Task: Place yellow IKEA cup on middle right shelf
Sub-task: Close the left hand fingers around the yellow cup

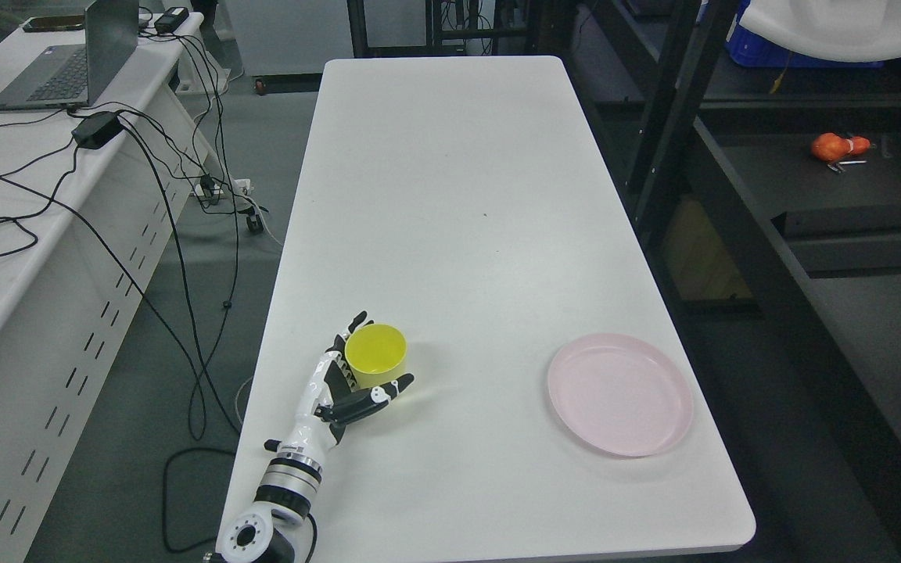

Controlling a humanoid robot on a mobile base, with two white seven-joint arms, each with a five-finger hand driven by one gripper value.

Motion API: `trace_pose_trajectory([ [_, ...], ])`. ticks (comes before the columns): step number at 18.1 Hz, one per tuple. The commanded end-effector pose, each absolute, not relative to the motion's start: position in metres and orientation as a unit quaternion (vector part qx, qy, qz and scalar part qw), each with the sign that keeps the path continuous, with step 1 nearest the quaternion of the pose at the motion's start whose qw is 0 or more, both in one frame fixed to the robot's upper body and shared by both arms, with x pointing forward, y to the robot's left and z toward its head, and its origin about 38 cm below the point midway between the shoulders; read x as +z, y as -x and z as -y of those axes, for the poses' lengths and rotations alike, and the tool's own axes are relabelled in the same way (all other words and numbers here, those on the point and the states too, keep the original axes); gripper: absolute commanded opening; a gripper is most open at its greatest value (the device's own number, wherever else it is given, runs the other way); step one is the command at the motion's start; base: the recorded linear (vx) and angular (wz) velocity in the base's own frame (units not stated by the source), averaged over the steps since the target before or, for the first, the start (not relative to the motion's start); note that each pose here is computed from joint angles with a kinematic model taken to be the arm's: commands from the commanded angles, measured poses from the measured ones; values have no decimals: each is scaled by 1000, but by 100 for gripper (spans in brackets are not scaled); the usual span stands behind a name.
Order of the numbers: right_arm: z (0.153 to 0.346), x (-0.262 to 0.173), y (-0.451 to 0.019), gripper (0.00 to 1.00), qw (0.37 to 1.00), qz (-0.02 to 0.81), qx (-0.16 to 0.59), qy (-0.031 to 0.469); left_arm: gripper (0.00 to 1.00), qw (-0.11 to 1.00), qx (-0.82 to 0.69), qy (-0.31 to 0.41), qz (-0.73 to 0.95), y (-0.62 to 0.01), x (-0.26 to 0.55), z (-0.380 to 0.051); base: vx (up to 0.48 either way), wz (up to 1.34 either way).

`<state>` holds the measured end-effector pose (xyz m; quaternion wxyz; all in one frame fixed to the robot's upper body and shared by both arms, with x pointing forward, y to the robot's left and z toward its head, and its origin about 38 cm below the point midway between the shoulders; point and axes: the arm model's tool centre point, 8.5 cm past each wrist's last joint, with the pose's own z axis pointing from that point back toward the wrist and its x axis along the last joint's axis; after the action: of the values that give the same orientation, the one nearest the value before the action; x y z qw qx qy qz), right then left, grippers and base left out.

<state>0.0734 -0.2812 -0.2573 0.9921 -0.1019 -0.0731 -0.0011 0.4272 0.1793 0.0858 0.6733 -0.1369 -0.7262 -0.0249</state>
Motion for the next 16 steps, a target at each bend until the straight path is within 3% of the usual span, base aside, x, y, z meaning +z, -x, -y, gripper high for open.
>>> trace_pose_trajectory([
  [1, 291, -257, -64, 99, 992, 66, -4, 108, 90, 712, -48, 114, 691, -441, 58, -187, 0, 0],
  [3, 291, -257, -64, 99, 992, 66, -4, 108, 77, 714, -42, 113, 690, -442, 57, -191, 0, 0],
  [5, 291, -257, -64, 99, 992, 66, -4, 108, 47, 703, -11, 104, 703, -442, 61, -209, 0, 0],
  [8, 291, -257, -64, 99, 992, 66, -4, 108, 14, 674, 26, 100, 732, -438, 68, -228, 0, 0],
  [11, 291, -257, -64, 99, 992, 66, -4, 108, 1, 630, 53, 118, 766, -430, 98, -235, -2, -9],
  [16, 291, -257, -64, 99, 992, 66, -4, 108, 0, 534, 50, 140, 833, -396, 173, -233, -13, 1],
])
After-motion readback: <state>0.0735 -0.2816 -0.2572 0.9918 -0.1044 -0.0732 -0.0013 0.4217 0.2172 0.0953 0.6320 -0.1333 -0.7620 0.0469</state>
